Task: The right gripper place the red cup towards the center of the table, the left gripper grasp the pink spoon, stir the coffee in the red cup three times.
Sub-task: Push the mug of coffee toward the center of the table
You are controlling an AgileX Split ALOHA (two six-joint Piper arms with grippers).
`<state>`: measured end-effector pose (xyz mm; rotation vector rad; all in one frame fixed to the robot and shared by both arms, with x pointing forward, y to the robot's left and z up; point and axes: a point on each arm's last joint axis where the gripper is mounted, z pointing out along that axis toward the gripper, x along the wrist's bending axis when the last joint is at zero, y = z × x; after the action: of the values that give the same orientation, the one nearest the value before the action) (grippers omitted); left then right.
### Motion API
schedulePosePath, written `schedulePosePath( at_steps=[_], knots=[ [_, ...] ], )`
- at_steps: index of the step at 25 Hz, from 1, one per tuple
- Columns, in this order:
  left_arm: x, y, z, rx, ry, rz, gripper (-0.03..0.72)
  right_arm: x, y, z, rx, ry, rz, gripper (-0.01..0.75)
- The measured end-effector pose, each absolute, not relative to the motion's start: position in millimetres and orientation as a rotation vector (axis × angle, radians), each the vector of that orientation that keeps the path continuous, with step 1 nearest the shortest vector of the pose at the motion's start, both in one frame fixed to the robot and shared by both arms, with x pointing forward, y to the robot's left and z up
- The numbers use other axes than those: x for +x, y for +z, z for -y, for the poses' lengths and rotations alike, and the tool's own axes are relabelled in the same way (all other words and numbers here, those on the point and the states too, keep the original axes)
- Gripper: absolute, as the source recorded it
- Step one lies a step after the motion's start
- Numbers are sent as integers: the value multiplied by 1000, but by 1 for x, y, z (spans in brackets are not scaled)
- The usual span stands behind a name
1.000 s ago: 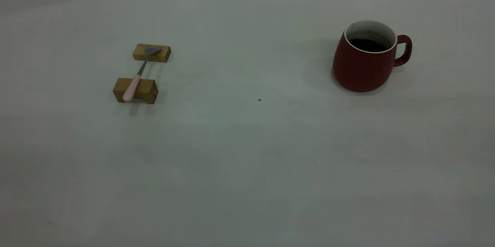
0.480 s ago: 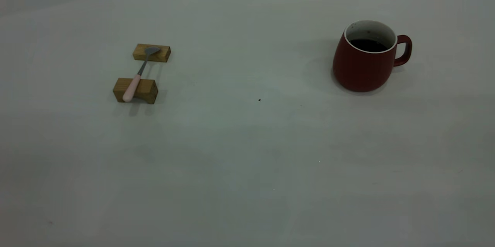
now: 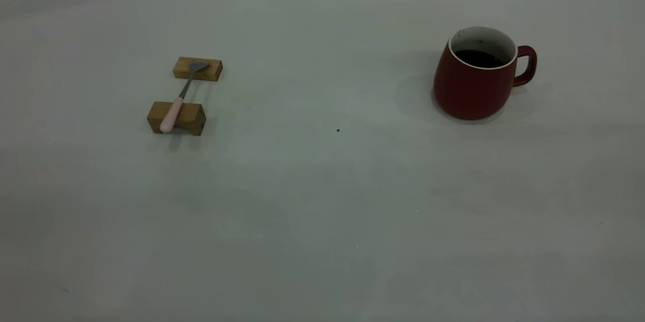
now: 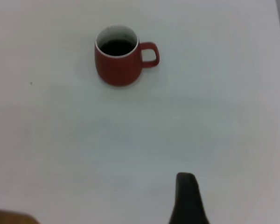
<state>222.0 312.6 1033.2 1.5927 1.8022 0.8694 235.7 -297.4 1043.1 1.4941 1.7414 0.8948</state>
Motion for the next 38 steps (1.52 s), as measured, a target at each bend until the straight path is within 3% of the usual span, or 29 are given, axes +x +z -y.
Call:
schedulePosePath(
  at_steps=[5,14,25,38],
  knots=[
    [222,1033,-313,1593,869,-1802,543,257,1069,299,1495,827,-1760,593],
    [222,1033,-313,1593,869,-1802,543,364,1074,291,1407,540,-2104,595],
    [222,1033,-313,1593,869,-1802,543,483,1015,276,988,384,-2484,593],
    [222,1033,-313,1594,870,-1802,543,608,911,250,400,172,-2827,592]
  ],
)
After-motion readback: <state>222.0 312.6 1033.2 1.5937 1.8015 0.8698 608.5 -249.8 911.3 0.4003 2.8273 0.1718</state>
